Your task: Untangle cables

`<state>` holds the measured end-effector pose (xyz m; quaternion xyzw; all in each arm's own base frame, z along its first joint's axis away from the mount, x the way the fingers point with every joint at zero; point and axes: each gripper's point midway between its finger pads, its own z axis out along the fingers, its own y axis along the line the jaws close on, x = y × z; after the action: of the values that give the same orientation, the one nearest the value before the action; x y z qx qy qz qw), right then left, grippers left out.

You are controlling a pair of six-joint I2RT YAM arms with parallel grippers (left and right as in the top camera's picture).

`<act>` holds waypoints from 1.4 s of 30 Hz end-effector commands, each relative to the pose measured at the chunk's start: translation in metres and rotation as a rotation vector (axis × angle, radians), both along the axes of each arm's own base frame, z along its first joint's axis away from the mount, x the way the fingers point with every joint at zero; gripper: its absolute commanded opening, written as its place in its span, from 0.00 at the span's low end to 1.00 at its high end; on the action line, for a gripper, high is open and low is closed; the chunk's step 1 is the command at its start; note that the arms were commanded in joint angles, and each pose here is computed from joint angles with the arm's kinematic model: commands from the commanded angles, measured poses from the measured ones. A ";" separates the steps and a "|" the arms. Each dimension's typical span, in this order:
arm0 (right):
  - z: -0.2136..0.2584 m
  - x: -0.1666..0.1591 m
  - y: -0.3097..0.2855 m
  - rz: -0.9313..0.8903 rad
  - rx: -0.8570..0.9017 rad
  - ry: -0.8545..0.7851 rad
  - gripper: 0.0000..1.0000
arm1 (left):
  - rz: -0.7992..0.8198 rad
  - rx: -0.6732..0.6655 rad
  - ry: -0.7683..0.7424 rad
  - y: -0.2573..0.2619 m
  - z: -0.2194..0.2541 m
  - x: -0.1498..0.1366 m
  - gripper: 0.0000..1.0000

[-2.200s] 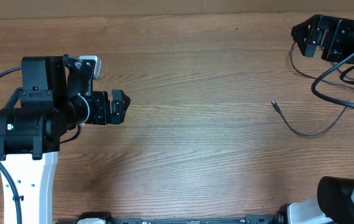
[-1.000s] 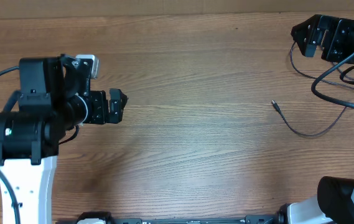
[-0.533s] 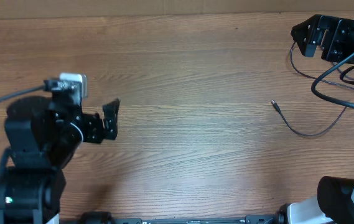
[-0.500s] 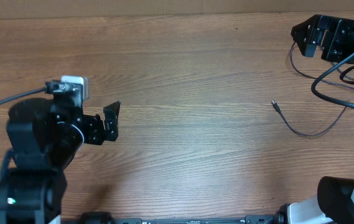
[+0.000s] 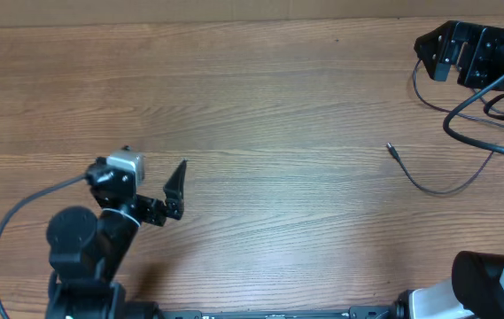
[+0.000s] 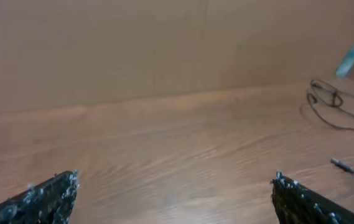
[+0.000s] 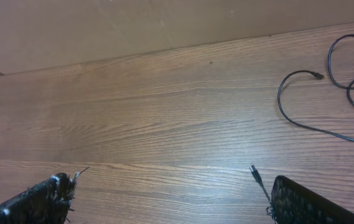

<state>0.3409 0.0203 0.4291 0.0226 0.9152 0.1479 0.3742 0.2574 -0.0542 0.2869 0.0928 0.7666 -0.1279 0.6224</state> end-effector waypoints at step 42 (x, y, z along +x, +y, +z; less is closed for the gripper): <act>-0.001 0.001 0.001 0.008 0.001 0.000 1.00 | -0.012 -0.008 -0.654 -0.002 -0.009 -0.044 1.00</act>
<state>0.3410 0.0203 0.4292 0.0226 0.9151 0.1479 0.3743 0.1992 -0.0588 0.3046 0.1442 0.4747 -0.0955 0.8630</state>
